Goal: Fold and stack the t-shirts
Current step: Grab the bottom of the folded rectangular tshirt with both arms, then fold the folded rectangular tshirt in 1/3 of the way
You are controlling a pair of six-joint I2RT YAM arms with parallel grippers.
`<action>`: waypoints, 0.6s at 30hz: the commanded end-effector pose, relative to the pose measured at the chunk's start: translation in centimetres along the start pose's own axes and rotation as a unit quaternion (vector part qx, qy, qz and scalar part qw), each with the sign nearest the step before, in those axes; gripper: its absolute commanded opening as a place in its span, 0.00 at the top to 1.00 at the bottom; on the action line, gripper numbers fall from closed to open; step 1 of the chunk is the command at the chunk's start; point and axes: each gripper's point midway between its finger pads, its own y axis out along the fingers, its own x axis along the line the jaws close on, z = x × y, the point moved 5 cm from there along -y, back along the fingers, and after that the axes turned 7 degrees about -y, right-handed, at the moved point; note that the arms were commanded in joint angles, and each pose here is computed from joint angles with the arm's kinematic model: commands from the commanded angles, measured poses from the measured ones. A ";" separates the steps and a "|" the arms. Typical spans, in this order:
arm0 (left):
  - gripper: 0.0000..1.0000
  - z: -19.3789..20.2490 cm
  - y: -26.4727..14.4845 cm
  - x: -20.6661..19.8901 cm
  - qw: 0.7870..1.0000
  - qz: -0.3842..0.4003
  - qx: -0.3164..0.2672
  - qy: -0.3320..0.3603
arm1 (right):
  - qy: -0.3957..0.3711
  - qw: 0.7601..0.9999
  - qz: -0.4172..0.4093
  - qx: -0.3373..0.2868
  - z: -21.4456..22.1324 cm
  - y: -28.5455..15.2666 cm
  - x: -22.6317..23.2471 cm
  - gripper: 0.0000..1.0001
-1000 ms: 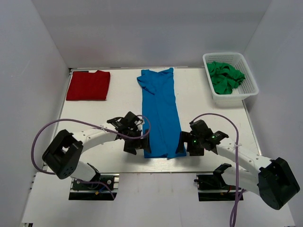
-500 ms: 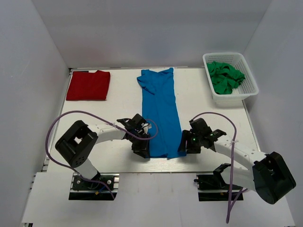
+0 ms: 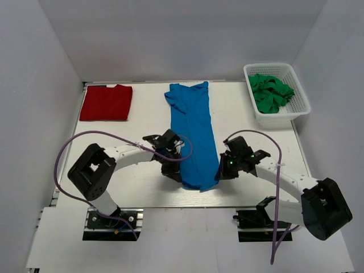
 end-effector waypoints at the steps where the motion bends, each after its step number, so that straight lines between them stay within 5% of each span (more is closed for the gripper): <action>1: 1.00 -3.3 -3.1 -2.7 0.998 0.000 -0.069 0.013 | -0.020 0.999 -0.004 -0.042 -4.2 -1.9 2.0 1.00; 10: 1.00 -11.6 -6.1 -2.4 0.983 -0.059 -0.170 -0.036 | -0.026 0.993 0.045 -0.111 -14.0 -4.4 2.6 1.00; 18: 1.00 -19.5 -9.5 -2.9 0.963 -0.016 -0.259 -0.070 | -0.017 0.987 0.055 -0.148 -20.9 -4.6 1.8 1.00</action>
